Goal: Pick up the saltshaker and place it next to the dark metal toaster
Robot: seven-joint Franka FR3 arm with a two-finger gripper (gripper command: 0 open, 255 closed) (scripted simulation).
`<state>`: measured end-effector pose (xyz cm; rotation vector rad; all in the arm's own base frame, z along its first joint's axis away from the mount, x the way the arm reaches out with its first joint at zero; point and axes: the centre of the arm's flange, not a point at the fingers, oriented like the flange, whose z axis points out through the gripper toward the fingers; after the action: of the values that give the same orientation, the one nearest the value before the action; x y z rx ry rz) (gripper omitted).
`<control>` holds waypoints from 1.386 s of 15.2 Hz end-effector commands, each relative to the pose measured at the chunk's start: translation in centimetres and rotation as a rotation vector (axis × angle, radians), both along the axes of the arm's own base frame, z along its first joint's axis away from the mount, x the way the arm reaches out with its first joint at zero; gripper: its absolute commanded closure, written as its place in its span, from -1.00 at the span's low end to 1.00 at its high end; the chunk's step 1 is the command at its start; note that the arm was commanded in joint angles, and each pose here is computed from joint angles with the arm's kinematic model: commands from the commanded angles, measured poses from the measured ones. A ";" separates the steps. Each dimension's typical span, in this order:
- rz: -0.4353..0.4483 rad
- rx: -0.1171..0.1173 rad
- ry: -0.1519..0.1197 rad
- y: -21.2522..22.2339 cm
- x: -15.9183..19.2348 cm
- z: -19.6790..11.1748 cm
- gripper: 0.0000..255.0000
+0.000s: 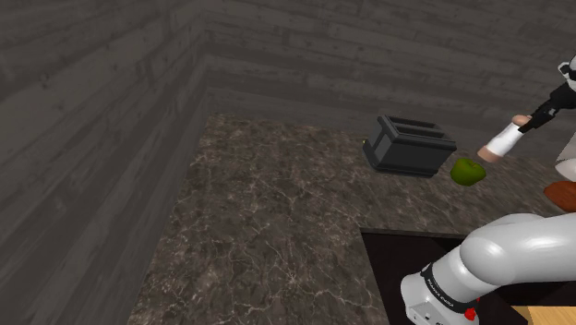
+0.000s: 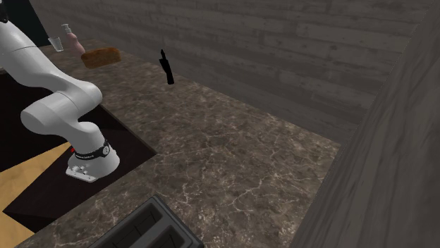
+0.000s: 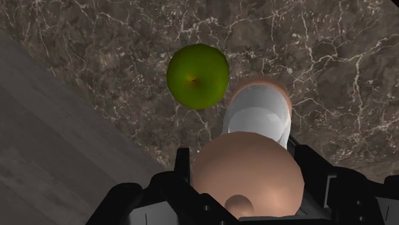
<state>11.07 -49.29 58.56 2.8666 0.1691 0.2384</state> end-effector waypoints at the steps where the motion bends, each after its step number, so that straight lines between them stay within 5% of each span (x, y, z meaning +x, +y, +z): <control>1: 0.000 -0.001 0.000 0.0 0.0 -1.1 1.00; 21: 0.000 -0.001 0.000 0.0 0.0 -11.6 1.00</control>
<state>11.13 -49.25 47.39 2.8668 0.1695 0.2384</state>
